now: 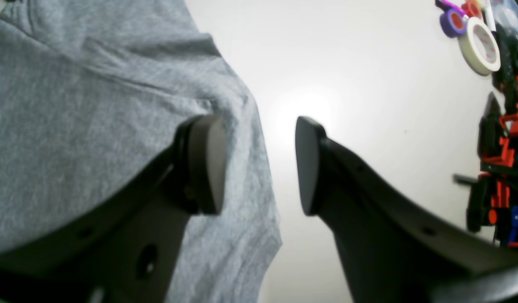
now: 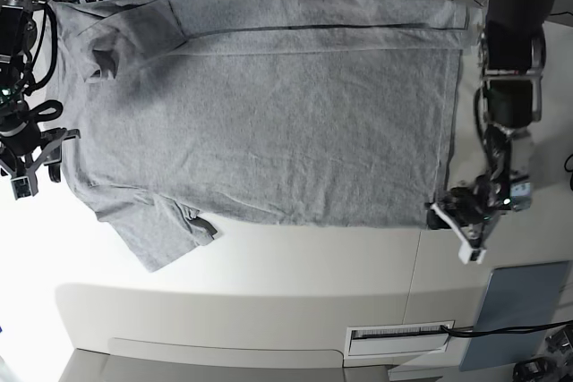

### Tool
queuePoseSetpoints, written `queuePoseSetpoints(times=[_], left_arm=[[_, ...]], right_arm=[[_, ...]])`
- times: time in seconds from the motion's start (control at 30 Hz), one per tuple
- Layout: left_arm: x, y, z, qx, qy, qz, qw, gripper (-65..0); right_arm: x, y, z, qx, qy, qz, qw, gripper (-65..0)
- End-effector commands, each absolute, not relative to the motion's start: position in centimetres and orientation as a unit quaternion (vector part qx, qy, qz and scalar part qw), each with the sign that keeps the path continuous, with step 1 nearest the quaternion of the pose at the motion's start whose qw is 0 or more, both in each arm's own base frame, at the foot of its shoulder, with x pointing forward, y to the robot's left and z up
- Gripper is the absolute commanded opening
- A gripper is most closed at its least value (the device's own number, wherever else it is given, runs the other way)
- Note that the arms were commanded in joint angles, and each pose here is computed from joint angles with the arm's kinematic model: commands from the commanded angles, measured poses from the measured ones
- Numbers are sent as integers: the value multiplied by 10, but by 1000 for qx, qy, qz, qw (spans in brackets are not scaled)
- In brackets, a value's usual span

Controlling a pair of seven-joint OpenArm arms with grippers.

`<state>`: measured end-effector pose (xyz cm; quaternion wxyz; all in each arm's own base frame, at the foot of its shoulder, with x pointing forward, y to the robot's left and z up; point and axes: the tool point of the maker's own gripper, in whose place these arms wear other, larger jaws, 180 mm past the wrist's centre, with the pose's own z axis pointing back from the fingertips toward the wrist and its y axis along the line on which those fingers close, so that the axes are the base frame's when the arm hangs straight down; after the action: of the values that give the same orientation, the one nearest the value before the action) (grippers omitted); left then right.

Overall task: Fold the T-shirt properly
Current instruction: 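Move both grippers to the hem corners and grasp them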

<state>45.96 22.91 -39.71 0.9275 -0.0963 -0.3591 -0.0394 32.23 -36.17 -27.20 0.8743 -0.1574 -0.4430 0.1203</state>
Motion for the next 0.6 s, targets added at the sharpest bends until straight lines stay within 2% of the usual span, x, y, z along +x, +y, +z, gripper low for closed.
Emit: queuePoseSetpoints(times=[0.0, 0.23, 0.4, 0.57], left_arm=[[480, 245, -367, -81, -395, -36, 914, -341], [472, 249, -378, -70, -383, -30, 921, -341], [462, 247, -390, -75, -377, -33, 922, -341], [466, 237, -391, -83, -395, -29, 915, -341]], right_arm=[[331, -368, -247, -176, -470, 123, 856, -384], [332, -365, -247, -163, -474, 119, 857, -384], [332, -330, -272, -113, -456, 157, 869, -384], [330, -301, -299, -98, -433, 186, 877, -384]])
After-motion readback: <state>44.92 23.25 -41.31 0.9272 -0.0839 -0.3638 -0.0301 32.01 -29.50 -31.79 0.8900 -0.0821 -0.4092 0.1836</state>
